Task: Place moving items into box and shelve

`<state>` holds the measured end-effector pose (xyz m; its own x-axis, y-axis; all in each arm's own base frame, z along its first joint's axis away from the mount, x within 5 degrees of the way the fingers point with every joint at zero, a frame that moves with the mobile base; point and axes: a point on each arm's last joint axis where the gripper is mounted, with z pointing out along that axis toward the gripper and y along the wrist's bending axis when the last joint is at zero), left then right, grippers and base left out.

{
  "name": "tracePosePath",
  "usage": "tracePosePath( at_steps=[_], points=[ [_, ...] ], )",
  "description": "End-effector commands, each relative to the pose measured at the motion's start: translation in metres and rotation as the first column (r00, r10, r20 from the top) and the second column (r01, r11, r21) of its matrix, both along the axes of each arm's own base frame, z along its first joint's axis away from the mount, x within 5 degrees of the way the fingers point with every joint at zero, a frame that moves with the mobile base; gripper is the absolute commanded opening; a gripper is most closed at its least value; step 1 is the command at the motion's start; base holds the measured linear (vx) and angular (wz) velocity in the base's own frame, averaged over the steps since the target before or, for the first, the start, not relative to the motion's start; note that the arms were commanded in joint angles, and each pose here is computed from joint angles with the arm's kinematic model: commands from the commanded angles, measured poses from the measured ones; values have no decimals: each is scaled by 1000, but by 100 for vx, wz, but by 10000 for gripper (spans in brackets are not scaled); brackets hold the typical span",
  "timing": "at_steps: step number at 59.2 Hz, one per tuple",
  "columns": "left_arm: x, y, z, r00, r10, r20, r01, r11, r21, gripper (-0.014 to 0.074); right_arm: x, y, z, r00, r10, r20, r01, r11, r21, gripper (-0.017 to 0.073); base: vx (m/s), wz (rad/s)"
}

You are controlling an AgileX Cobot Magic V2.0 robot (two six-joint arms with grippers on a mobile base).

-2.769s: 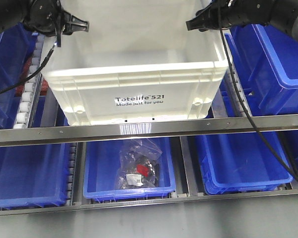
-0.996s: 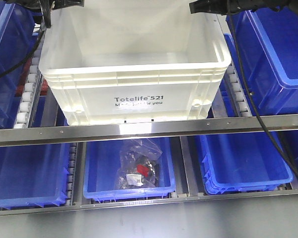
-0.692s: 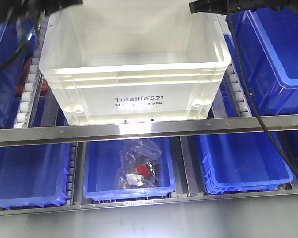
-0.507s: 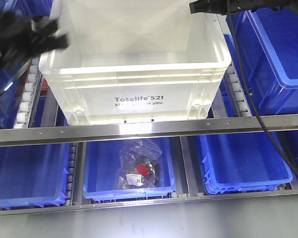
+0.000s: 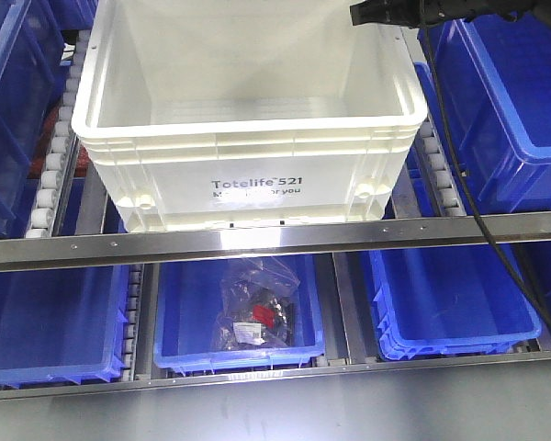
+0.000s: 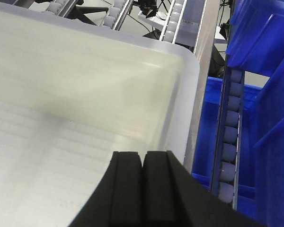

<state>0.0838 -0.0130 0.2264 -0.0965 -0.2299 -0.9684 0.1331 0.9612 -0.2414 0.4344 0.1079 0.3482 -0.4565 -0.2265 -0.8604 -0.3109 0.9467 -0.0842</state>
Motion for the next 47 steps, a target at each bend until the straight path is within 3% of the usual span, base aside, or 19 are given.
tracePosePath(
  at_steps=[1,7,11,19,24,31,47],
  points=[
    [-5,0,-2,995,2,95,3,999,-52,-6,-11,-2,43,987,-3,160,-2,1000,31,-8,0,0],
    [-11,4,-21,998,34,45,-30,996,-85,-6,-11,-2,43,987,-3,160,-2,999,32,-8,0,0],
    [-14,6,-26,999,52,-6,-53,996,-69,-6,-11,-2,43,987,-3,160,-2,999,32,-8,0,0],
    [-23,10,-31,997,78,-6,-77,993,94,-6,-11,-2,43,987,-3,159,-2,999,34,-8,0,0],
    [-26,11,-31,996,86,20,-88,986,139,-6,-11,-2,43,987,-3,159,-2,999,34,-8,0,0],
    [-26,12,-32,996,93,5,-92,986,141,-6,-11,-2,43,987,-3,159,-2,999,34,-8,0,0],
    [-26,13,-37,992,111,-67,-109,994,30,-6,-11,-2,43,987,-4,161,-2,999,34,-8,0,0]
  ],
)
